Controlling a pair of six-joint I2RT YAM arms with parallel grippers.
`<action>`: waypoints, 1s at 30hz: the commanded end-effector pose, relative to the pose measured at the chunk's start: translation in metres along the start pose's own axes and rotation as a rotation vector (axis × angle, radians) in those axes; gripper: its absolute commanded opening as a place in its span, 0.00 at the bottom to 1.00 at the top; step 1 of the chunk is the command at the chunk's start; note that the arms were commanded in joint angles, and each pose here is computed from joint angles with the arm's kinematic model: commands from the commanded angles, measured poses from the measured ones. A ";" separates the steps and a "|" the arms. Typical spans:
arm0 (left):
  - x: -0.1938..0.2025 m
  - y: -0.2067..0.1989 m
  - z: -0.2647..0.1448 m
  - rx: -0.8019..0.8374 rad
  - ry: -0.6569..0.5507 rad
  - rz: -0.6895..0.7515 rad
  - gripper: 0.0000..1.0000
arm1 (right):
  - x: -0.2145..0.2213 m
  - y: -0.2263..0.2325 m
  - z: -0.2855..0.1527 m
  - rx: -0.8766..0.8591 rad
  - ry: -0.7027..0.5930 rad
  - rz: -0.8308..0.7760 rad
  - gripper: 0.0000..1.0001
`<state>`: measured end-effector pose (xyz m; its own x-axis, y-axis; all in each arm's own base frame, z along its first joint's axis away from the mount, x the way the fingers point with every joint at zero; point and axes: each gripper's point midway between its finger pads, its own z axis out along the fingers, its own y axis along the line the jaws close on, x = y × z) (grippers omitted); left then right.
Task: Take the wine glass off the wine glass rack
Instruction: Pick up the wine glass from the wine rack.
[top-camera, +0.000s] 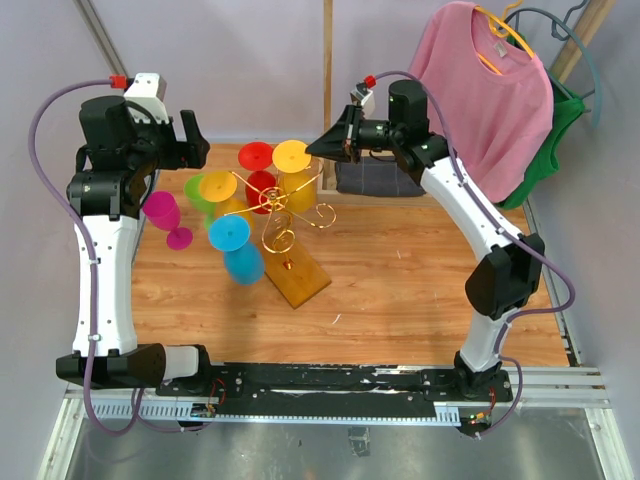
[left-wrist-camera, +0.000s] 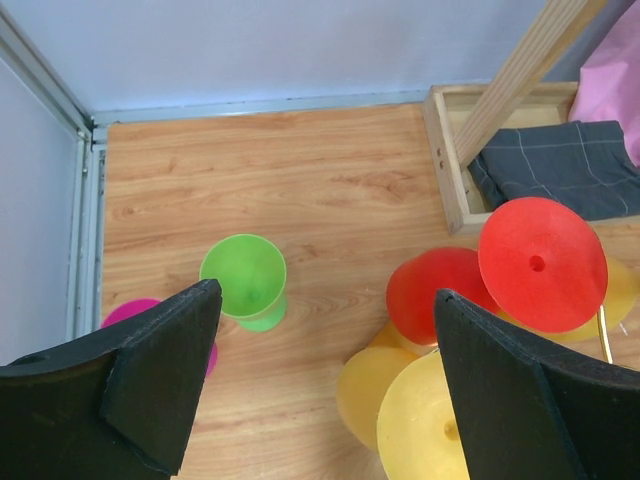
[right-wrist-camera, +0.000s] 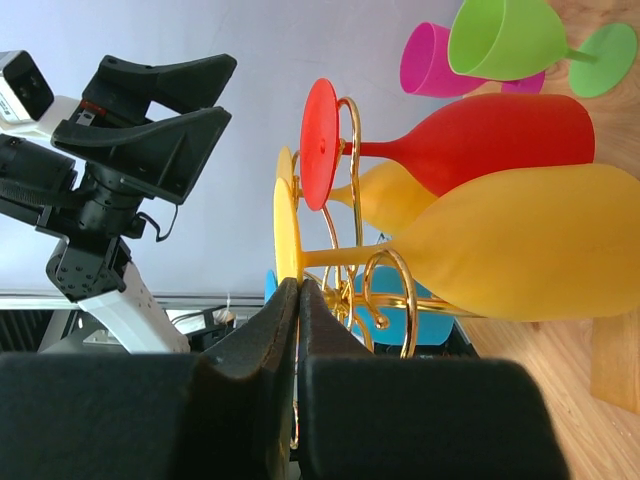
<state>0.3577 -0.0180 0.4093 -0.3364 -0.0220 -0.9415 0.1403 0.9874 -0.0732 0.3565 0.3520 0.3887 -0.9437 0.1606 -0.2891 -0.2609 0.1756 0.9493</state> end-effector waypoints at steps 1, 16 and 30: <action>-0.019 -0.003 -0.009 0.005 -0.056 0.027 0.92 | -0.004 0.014 0.004 -0.024 -0.007 -0.039 0.01; -0.020 0.000 -0.007 -0.006 -0.055 0.039 0.92 | -0.024 -0.008 0.003 0.016 -0.049 -0.013 0.01; -0.024 0.000 -0.001 0.000 -0.054 0.037 0.92 | -0.063 -0.015 -0.021 0.018 -0.141 -0.009 0.01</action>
<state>0.3632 -0.0168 0.4179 -0.3184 -0.0057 -0.9480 0.1447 0.9880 -0.0546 0.4034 0.3274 0.3788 -0.9264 0.2582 -0.2740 -0.2224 0.2119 0.9517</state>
